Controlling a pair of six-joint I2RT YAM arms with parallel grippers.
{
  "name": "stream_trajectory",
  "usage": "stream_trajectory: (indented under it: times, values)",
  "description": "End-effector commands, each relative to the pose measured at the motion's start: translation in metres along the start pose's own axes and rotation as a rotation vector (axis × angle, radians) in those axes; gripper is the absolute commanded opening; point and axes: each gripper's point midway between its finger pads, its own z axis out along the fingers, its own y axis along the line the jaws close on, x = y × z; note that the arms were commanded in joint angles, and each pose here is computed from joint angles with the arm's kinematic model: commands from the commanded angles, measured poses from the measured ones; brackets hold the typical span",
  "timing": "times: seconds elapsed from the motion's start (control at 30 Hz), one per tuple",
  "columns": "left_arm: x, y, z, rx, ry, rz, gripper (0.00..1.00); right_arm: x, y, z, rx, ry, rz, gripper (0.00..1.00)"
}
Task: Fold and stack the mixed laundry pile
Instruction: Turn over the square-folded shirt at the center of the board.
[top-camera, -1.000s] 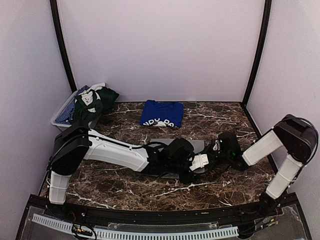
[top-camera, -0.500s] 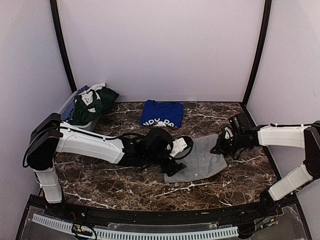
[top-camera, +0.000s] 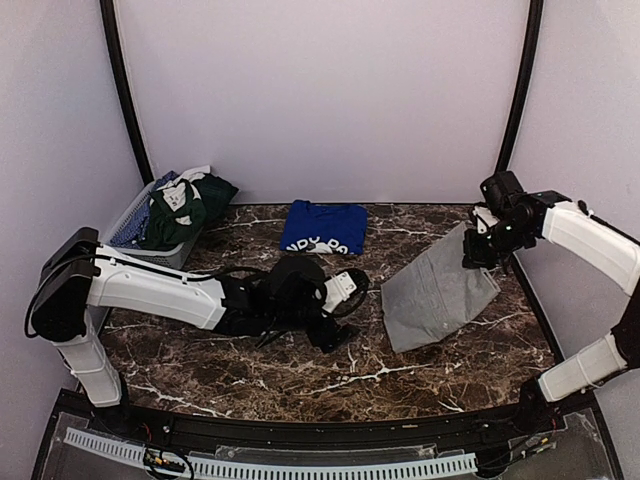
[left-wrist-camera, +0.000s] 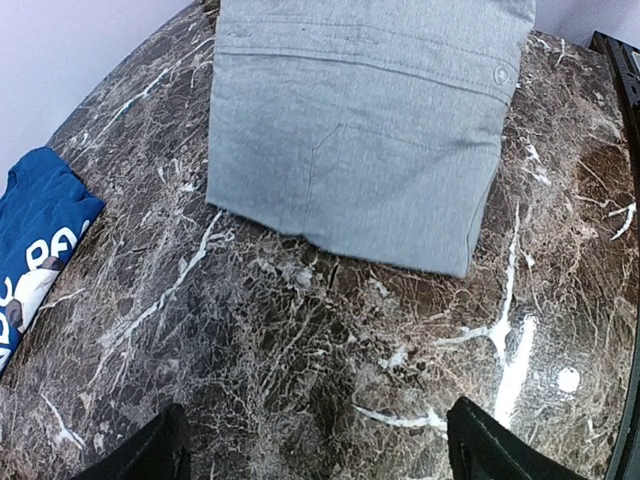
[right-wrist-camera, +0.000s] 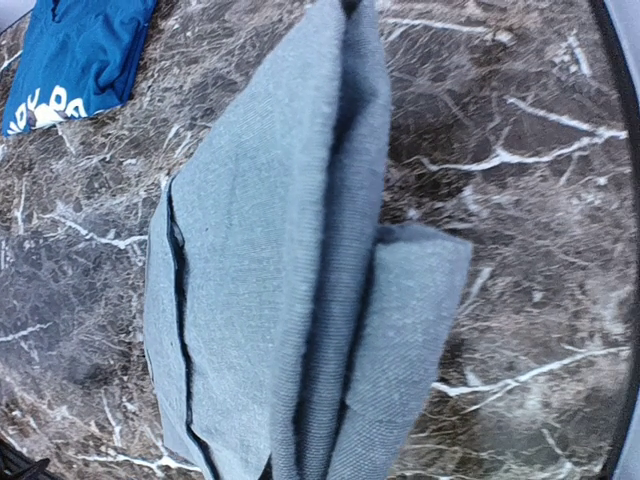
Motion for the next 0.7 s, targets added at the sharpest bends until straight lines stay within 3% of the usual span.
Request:
stream_trajectory:
  times: [0.0,0.37,0.67]
  values:
    - [-0.015,0.009,-0.018,-0.014,-0.056,-0.023,0.88,-0.016,-0.035,-0.04,0.221,-0.025,-0.091,0.0]
    - [-0.008,0.015,-0.031,-0.021,-0.072,-0.074,0.89,-0.043,-0.087,-0.112,0.585,-0.077,-0.156,0.0]
    - [-0.004,0.016,-0.031,-0.024,-0.06,-0.072,0.89,-0.047,-0.081,-0.072,0.676,0.038,-0.243,0.0]
